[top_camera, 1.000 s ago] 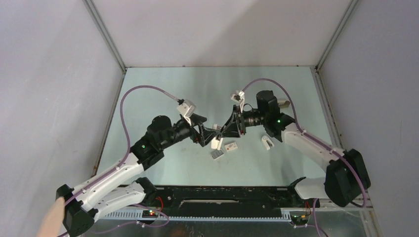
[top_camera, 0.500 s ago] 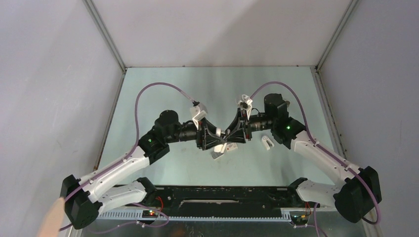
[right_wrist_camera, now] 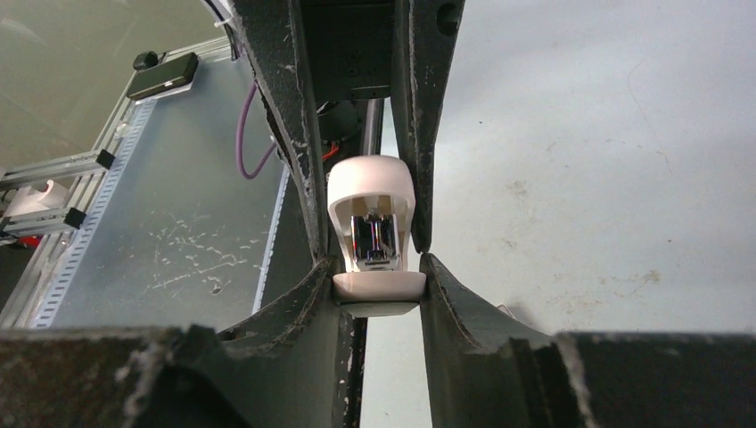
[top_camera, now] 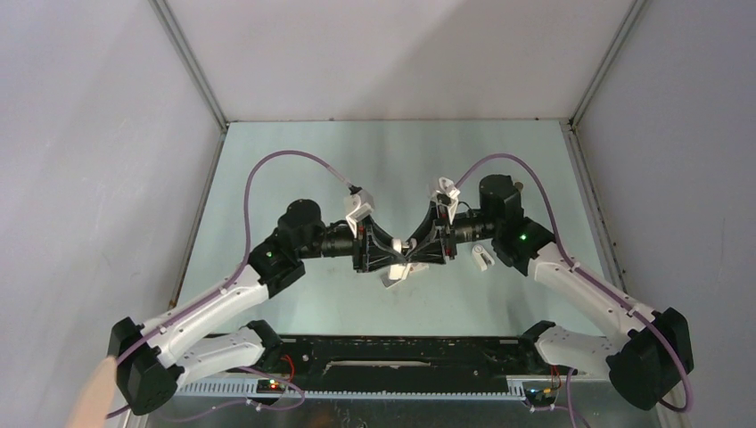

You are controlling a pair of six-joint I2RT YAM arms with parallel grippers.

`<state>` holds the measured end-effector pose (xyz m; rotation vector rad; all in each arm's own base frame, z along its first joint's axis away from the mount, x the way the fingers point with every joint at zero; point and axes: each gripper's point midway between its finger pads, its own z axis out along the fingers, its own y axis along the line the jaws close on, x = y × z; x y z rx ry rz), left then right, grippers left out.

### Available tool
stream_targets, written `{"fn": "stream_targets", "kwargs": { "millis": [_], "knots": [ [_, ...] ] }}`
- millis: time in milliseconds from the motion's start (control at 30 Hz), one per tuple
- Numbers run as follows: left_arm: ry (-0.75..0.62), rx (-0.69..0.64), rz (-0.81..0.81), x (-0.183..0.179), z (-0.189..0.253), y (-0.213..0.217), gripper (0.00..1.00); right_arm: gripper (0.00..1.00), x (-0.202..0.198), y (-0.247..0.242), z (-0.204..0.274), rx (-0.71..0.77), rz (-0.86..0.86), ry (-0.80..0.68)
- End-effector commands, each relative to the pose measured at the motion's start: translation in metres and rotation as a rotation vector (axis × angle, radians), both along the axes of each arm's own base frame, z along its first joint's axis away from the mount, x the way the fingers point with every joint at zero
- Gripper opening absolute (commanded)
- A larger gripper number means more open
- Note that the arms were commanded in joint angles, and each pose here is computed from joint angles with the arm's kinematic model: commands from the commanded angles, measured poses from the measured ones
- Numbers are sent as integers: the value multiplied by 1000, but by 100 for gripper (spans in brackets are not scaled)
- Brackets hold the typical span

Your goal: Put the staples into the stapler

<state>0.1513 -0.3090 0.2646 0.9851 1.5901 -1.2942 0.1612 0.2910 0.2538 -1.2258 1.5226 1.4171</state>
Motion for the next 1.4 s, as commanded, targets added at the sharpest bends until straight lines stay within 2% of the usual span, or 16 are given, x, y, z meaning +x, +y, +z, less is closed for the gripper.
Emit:
{"fn": "stream_targets", "kwargs": {
  "millis": [0, 200, 533, 667, 833, 967, 1067, 1267, 1300, 1367],
  "knots": [
    [-83, -84, 33, 0, 39, 9, 0, 0, 5, -3, 11, 53, -29, -78],
    [-69, -186, 138, 9, 56, 33, 0, 0, 18, -19, 22, 135, -85, -40],
    [-31, -328, 285, 15, 59, 63, 0, 0, 30, -42, 53, 321, -221, -111],
    [49, -417, 319, 16, 47, 66, 0, 0, 34, -55, 70, 438, -301, -115],
    [142, -633, 353, 17, 48, 78, 0, 0, 29, -66, 87, 579, -342, -151],
    [173, -708, 340, 15, 50, 81, 0, 0, 25, -63, 83, 587, -327, -163],
    [182, -676, 322, 15, 48, 76, 9, 0, 23, -59, 76, 557, -307, -162],
    [167, -647, 346, 17, 48, 77, 14, 0, 27, -56, 63, 511, -307, -160],
    [167, -641, 351, 17, 47, 77, 20, 0, 27, -55, 62, 509, -306, -160],
    [164, -612, 371, 20, 43, 77, 48, 0, 28, -54, 61, 506, -303, -166]
  ]
}}
